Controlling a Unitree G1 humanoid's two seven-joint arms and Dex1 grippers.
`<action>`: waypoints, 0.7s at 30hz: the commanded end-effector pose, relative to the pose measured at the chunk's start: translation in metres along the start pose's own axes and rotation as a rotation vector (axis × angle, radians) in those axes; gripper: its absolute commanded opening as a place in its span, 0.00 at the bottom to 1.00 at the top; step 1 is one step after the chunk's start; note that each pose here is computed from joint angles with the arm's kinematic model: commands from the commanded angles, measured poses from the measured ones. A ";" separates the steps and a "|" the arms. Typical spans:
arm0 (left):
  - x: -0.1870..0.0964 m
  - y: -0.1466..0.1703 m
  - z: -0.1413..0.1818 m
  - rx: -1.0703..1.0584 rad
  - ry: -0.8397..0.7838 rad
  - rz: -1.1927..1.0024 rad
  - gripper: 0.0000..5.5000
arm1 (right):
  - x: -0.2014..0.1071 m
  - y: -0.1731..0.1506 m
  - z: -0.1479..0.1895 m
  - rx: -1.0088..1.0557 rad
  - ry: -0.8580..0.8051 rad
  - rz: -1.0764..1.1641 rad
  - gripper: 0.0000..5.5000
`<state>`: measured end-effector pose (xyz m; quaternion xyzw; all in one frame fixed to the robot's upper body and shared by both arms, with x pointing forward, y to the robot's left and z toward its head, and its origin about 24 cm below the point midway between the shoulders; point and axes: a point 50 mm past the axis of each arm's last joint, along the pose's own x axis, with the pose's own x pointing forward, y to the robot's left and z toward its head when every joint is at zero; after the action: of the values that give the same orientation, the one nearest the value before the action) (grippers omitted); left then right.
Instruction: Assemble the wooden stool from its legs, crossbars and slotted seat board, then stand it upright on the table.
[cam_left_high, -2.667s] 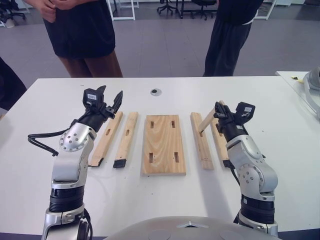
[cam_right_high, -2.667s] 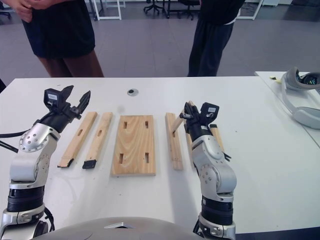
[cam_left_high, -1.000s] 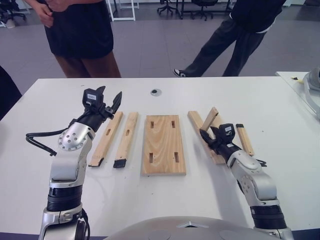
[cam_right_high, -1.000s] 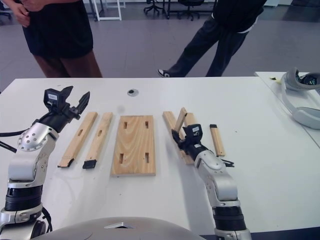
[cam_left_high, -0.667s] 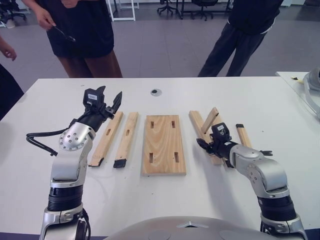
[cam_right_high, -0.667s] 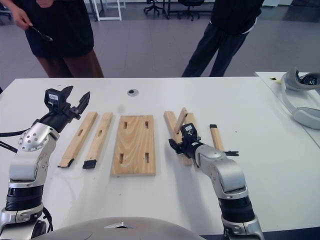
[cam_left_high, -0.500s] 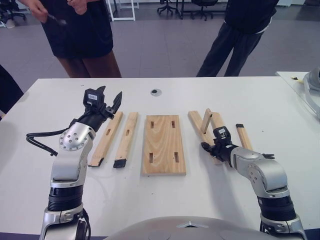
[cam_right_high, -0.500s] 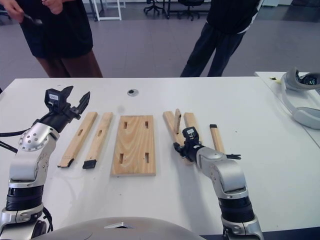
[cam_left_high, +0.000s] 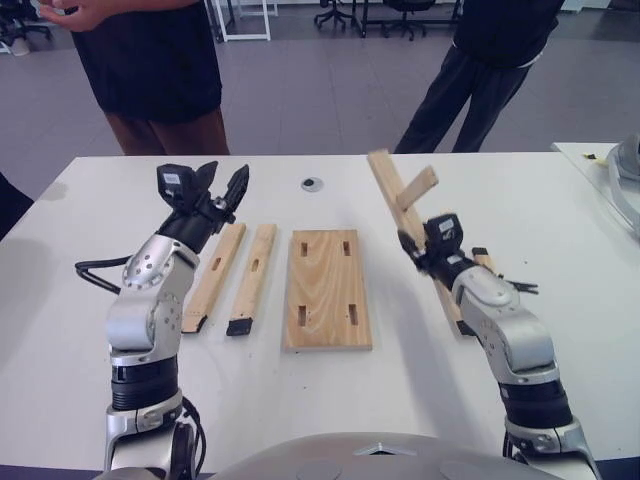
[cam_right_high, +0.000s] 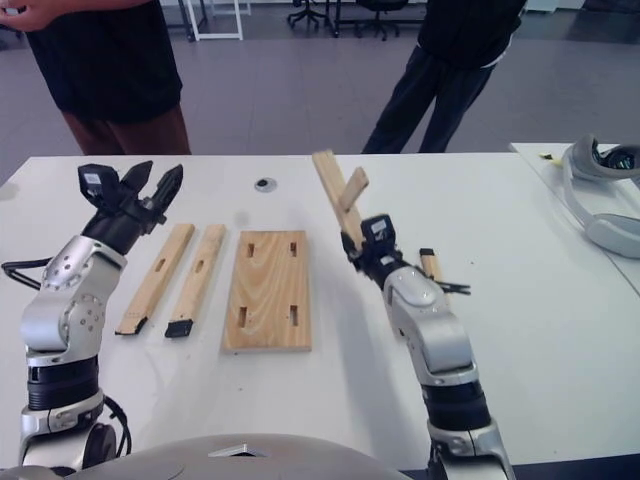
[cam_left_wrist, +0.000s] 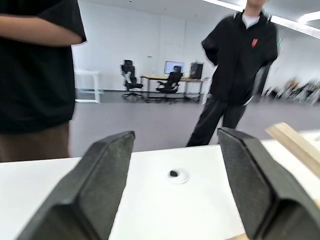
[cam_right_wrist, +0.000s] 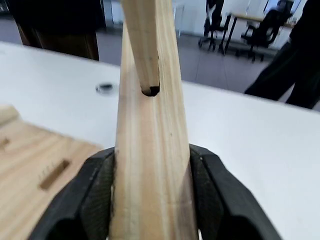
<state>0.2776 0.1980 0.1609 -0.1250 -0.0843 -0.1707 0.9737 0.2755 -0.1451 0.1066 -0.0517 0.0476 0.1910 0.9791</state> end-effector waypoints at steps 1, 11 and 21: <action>0.009 -0.015 0.010 -0.283 -0.038 -0.128 0.55 | 0.018 0.026 0.037 -0.076 -0.187 0.275 0.37; 0.010 -0.044 0.026 -0.577 -0.044 -0.353 0.55 | 0.013 0.071 0.070 -0.151 -0.354 0.643 0.37; 0.001 -0.025 0.027 -0.602 -0.119 -0.213 0.28 | 0.011 0.067 0.056 -0.158 -0.288 0.653 0.37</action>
<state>0.2666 0.1774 0.1948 -0.4100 -0.1008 -0.2993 0.8557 0.2666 -0.0715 0.1553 -0.0760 -0.0911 0.4977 0.8592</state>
